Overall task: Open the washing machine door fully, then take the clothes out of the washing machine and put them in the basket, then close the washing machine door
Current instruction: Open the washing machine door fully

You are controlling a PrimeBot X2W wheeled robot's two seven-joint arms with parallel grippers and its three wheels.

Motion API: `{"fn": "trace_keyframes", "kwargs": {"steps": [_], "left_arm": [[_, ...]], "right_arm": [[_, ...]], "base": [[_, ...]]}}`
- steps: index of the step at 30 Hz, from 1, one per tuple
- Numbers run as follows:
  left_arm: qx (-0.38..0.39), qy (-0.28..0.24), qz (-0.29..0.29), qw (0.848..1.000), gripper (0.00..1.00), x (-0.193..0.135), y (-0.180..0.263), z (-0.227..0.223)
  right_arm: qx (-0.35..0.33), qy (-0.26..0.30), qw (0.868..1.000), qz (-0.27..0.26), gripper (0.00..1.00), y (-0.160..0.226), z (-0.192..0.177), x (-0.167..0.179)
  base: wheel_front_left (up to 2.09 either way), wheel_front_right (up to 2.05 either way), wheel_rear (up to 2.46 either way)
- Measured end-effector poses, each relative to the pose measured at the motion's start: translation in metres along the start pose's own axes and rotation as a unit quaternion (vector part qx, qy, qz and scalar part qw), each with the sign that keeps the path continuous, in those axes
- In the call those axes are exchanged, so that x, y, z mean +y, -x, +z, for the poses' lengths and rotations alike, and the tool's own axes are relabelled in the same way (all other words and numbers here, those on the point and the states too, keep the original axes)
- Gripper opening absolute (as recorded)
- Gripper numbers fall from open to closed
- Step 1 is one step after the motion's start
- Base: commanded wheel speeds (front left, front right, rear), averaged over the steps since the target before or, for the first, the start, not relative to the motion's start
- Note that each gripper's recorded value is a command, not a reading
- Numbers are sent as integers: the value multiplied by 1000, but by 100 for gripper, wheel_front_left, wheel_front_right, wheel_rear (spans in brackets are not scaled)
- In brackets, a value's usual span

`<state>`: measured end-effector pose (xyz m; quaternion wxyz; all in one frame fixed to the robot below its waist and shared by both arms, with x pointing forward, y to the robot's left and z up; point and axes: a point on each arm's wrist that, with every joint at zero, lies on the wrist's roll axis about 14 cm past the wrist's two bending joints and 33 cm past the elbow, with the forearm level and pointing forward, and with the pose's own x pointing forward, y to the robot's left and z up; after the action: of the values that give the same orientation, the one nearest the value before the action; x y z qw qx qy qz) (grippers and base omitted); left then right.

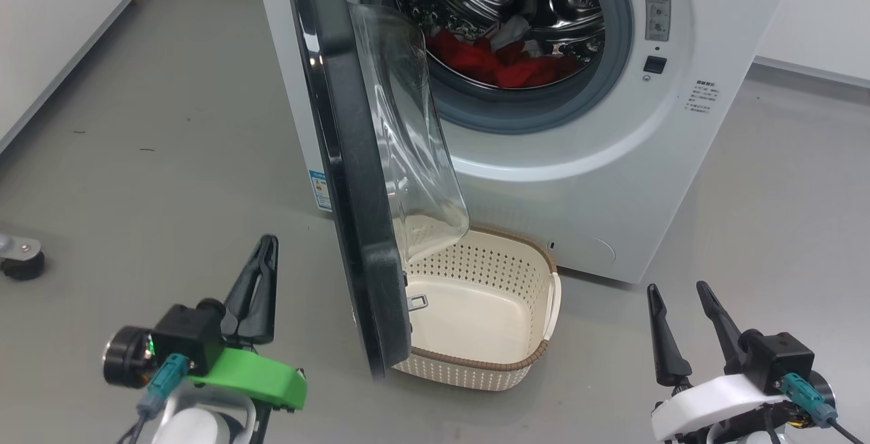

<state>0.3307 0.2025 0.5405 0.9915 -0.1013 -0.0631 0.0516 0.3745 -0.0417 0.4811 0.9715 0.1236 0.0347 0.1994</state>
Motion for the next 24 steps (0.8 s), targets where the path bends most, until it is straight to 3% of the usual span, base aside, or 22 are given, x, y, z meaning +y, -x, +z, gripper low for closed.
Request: {"fn": "trace_keyframes", "kwargs": {"steps": [6,14,18,24], "left_arm": [[-131,-23,-36,990,0,-19,-12,78],[-251,-23,-121,960,0,-71,2,151],[-264,-3,-182,947,0,-106,14,158],[-194,27,-258,946,0,-147,22,132]], "right_arm": [[0,7,1000,8,100,1,0,3],[3,4,1000,7,100,4,-3,5],[6,8,1000,8,100,6,-5,5],[10,8,1000,6,100,6,-8,3]], "base": [[0,0,0],[0,0,0],[0,0,0],[0,0,0]]}}
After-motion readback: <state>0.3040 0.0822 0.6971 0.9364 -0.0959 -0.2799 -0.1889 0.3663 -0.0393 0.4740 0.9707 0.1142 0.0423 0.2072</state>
